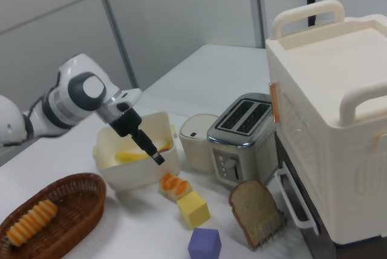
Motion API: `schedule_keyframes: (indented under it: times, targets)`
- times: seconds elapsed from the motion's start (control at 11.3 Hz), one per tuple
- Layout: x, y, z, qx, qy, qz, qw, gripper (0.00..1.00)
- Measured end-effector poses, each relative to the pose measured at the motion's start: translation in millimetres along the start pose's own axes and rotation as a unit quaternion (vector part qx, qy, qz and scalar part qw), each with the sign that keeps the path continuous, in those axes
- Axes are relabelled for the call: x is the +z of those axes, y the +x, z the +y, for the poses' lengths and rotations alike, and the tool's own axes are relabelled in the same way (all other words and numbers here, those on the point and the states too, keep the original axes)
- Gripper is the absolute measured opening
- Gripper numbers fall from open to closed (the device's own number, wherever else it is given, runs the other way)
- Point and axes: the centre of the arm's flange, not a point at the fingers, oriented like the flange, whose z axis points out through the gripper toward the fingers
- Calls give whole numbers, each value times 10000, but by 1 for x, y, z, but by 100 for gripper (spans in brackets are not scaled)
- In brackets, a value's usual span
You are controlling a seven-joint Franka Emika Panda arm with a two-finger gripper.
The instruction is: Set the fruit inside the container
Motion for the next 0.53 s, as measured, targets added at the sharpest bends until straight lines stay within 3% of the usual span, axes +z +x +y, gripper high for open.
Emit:
schedule_keyframes:
  times: [0.09,0.18,0.36,0.53]
  targets:
    - [-11,5,29,-439,40,-484,9979,100]
    - [-26,13,60,-702,243,-790,9941,100]
    - [-62,24,110,-739,456,-858,9925,100]
    - [-76,23,119,-704,491,-781,9932,100]
